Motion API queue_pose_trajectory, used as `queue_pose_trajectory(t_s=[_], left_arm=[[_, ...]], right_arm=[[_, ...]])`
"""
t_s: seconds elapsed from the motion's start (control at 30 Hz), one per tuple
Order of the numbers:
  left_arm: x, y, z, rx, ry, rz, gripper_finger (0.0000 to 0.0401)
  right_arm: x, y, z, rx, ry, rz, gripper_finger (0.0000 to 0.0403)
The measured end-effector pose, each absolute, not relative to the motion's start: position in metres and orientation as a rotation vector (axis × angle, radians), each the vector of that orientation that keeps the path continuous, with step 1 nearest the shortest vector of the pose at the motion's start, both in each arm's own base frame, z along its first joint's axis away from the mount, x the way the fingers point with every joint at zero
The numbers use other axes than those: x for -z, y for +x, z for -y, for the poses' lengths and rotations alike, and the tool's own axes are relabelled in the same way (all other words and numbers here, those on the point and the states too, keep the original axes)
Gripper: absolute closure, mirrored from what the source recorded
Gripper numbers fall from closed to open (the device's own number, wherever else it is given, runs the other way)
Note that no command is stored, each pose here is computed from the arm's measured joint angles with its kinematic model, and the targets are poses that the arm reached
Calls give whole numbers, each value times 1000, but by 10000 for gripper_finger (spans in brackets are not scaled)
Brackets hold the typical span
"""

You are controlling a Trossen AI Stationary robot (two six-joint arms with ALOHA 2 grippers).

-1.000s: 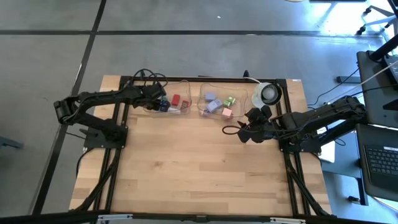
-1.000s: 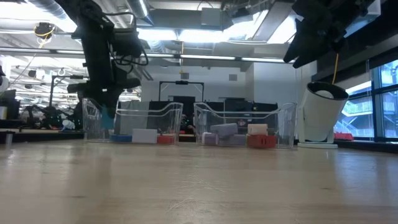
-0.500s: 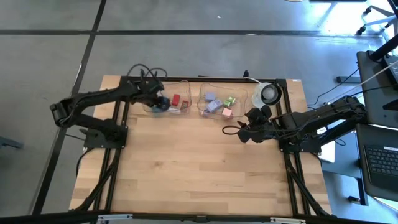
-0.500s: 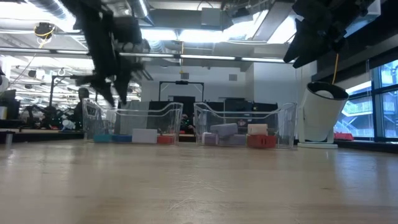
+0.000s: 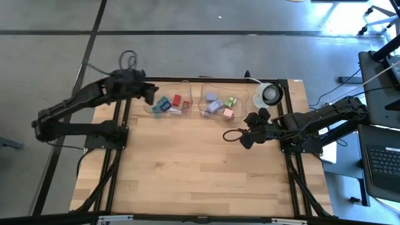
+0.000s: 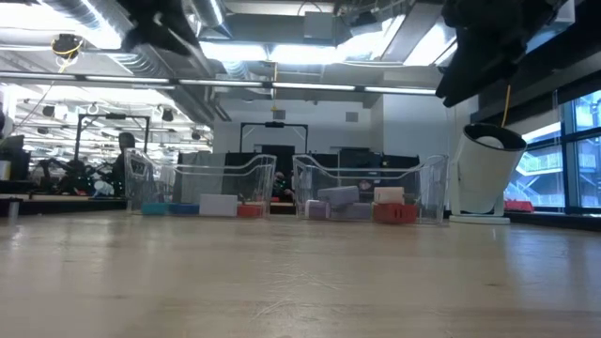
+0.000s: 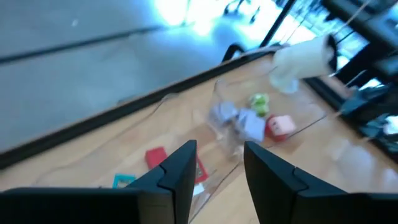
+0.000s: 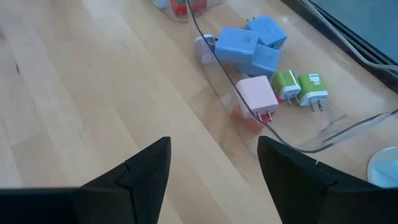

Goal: Pick & Place Office items
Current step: Return to Home Position

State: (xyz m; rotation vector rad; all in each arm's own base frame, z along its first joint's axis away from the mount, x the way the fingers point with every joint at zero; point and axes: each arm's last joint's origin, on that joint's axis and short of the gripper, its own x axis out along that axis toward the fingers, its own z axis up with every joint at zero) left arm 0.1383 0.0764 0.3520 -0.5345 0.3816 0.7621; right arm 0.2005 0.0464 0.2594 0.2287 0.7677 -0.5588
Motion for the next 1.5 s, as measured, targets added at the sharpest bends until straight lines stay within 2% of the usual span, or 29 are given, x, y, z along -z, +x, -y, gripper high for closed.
queue_pose_trajectory(t_s=[0.13,0.33,0.53,0.93,1.5], left_arm=[[-365,116,-63,-728,-508,-289,274],[-374,94,-52,-703,-636,-151,269],[-373,79,-42,-616,-523,-155,271],[-326,53,-30,-595,-516,-1,269],[-236,70,-37,-468,-519,311,264]], right_arm=[[-260,201,-47,557,233,-760,161],[-260,201,-46,558,202,-759,161],[-260,201,-45,586,153,-742,161],[-209,202,-47,536,287,-657,161],[-186,187,-42,486,434,-473,161]])
